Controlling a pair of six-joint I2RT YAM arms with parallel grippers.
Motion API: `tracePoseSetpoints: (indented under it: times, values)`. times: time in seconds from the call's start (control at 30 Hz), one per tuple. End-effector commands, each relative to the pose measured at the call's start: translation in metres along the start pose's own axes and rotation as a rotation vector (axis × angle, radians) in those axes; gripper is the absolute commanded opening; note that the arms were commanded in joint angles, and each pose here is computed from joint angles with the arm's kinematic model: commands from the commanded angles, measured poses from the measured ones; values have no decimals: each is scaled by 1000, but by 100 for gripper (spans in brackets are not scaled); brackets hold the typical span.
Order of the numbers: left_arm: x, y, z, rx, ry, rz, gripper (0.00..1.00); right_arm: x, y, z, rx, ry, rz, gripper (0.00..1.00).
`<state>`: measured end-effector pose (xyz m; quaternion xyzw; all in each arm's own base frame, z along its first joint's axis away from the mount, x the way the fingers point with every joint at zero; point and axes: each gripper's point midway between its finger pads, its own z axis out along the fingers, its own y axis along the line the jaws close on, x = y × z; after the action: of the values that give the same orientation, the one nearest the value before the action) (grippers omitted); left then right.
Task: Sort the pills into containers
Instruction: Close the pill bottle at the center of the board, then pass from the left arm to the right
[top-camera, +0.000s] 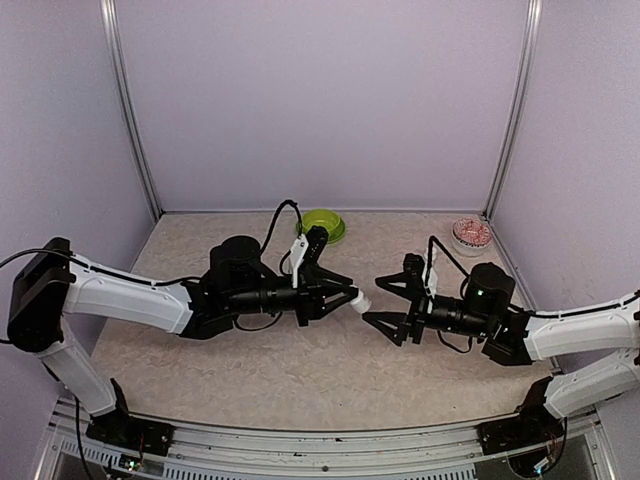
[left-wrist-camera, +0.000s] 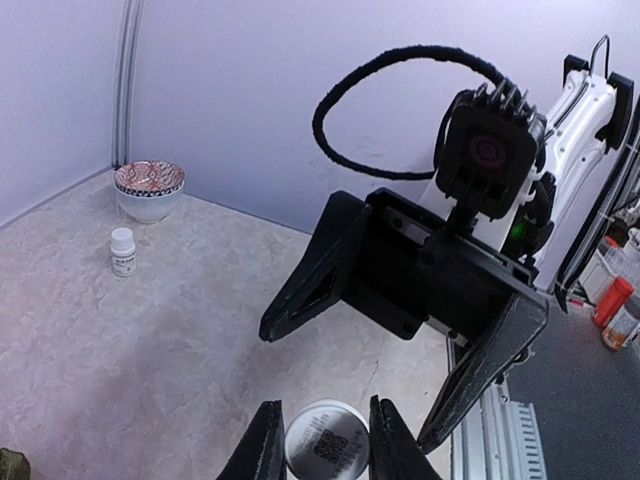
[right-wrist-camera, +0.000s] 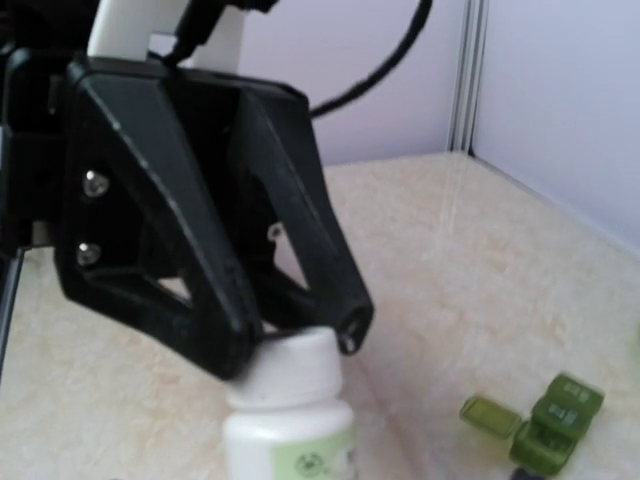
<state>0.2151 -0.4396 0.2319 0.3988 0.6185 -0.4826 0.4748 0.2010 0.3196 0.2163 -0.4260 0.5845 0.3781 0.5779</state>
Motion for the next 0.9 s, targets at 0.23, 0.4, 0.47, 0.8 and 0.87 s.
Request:
tracePoseSetpoints:
  times: [0.23, 0.4, 0.47, 0.8, 0.87]
  values:
    - [-38, -21, -6, 47, -181, -146, 14, -25, 10, 4, 21, -85, -104, 69]
    - [-37, -24, -3, 58, -189, -163, 14, -25, 10, 9, 31, -71, -118, 60]
    - [-37, -25, -2, 60, -191, -164, 14, -26, 10, 10, 33, -70, -123, 59]
    - [-36, -22, -2, 43, -192, -162, 14, -34, 12, 9, 32, -94, -131, 54]
    - [-36, -22, -2, 42, -191, -164, 14, -36, 12, 9, 33, -98, -134, 55]
